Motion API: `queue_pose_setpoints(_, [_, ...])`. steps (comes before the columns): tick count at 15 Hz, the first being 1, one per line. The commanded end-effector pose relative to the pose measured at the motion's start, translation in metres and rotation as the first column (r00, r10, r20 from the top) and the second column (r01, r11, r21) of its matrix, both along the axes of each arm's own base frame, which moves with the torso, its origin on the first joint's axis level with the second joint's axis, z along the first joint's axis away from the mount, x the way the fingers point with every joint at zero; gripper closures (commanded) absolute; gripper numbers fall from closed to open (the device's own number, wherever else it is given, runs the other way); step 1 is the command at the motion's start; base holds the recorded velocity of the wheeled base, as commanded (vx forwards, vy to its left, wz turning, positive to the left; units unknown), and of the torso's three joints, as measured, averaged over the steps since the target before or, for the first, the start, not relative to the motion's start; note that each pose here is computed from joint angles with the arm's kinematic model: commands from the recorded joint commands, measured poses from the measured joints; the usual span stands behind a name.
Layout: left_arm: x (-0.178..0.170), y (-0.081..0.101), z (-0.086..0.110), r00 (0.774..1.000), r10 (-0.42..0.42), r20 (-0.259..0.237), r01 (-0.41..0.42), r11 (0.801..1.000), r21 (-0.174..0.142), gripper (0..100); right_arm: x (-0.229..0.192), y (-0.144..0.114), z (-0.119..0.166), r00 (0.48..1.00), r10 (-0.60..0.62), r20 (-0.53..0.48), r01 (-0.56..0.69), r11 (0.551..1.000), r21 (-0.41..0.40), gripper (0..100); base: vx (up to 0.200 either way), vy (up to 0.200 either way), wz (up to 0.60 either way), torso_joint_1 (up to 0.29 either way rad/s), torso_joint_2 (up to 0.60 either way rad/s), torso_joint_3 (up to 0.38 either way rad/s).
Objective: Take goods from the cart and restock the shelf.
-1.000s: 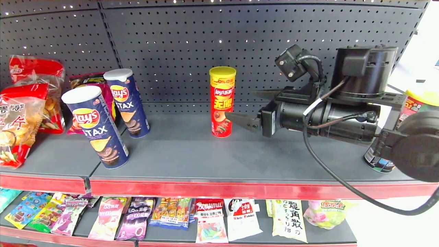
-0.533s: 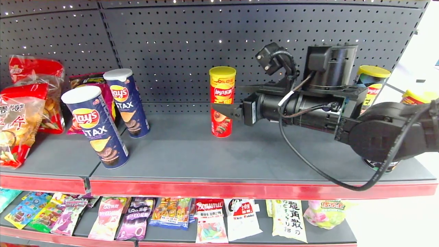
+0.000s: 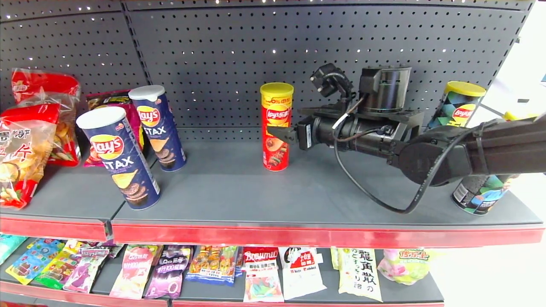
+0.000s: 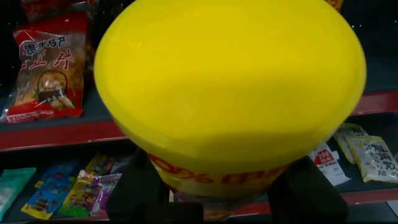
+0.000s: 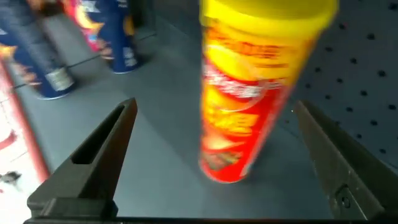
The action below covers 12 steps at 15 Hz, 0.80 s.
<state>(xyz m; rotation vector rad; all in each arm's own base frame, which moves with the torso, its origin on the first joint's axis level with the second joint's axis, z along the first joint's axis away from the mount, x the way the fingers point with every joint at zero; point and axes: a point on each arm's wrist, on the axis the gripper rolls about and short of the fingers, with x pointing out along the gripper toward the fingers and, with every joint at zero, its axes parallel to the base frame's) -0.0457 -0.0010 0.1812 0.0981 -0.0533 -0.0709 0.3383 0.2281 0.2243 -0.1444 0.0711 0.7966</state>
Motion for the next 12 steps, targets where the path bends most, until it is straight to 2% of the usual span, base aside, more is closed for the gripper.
queue_pose_setpoints(1, [0.001,0.000,0.000,1.000,0.000,-0.005,0.000,1.000,0.000,100,0.011,0.001,-0.009,1.000,-0.013,-0.012,0.013,1.000,-0.007,0,0.000,0.000,0.00,0.000,0.00,0.000])
queue_pose_setpoints(12, [0.004,0.000,0.001,1.000,-0.002,-0.022,0.002,1.000,0.000,100,0.039,0.015,-0.010,0.999,-0.016,0.031,0.016,1.000,0.020,0,0.000,0.000,0.00,0.000,0.00,0.000])
